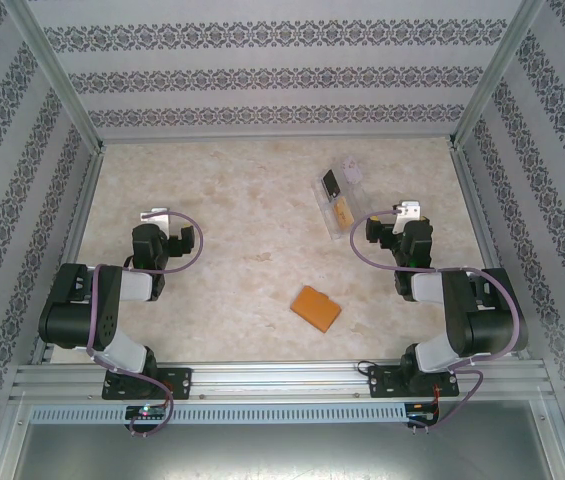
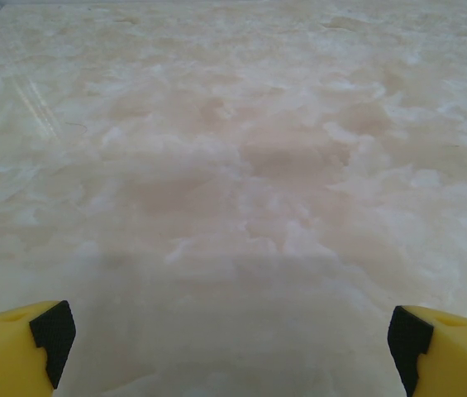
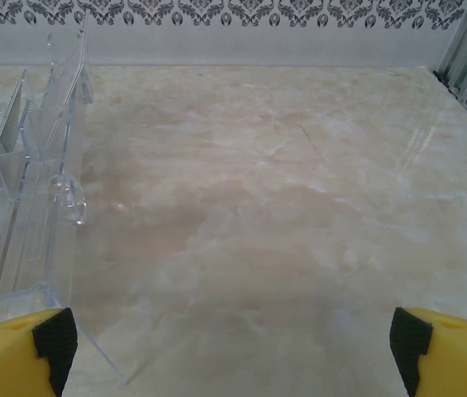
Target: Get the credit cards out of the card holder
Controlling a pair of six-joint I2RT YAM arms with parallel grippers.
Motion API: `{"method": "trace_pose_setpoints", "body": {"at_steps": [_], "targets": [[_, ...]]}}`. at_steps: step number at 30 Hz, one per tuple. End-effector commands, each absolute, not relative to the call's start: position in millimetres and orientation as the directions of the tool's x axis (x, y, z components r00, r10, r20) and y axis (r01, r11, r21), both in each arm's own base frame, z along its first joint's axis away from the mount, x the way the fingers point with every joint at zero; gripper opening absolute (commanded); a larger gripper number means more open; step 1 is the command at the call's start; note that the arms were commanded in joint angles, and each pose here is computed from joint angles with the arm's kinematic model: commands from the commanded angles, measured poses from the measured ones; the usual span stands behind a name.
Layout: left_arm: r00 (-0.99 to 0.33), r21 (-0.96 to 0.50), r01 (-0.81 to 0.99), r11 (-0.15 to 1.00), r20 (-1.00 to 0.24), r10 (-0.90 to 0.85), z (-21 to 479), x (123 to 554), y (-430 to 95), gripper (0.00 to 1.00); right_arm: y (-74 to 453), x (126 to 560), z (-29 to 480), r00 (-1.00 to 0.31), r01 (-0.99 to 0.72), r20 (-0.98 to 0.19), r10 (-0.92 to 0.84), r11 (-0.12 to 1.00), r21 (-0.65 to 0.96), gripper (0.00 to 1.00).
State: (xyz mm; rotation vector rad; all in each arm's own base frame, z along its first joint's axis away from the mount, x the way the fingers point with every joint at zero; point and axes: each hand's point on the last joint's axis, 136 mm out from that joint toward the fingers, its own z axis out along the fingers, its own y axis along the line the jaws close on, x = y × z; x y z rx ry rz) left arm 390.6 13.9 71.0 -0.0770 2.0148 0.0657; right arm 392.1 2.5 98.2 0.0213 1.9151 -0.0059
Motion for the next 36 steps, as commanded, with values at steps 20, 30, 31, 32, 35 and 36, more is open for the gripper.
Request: {"method": "trace_pose_setpoints", "body": {"at_steps": [20,30,31,32,35,36], "targets": [[-0.453,0.037,-0.235,0.971,-0.888,-0.076,109.1,395.3,38.3,0.99,-15.1,389.9,137.7,-0.315,0.117,-0.948,0.051,0.993,0.014,0.98],[-0.598,-0.193,-0.306,0.932,-0.723,-0.346,134.8,382.5,17.8,0.99,-28.1,341.6,167.7,-0.485,0.323,-0.822,0.297,0.935,0.147,0.98],[-0.610,-0.236,-0.302,0.924,-0.696,-0.378,136.6,382.7,11.0,0.99,-23.8,337.9,169.0,-0.515,0.311,-0.802,0.302,0.938,0.153,0.98],[-0.618,-0.266,-0.301,0.916,-0.677,-0.400,138.3,383.3,6.3,0.99,-18.6,334.0,169.8,-0.541,0.298,-0.781,0.313,0.939,0.171,0.98],[-0.622,-0.322,-0.260,0.910,-0.665,-0.413,143.9,384.2,-5.1,0.99,2.3,321.4,174.5,-0.603,0.247,-0.716,0.351,0.936,0.251,0.98],[-0.623,-0.328,-0.257,0.909,-0.663,-0.415,144.4,382.9,-6.3,0.99,10.9,316.8,175.1,-0.630,0.225,-0.694,0.349,0.937,0.267,0.98]]}}
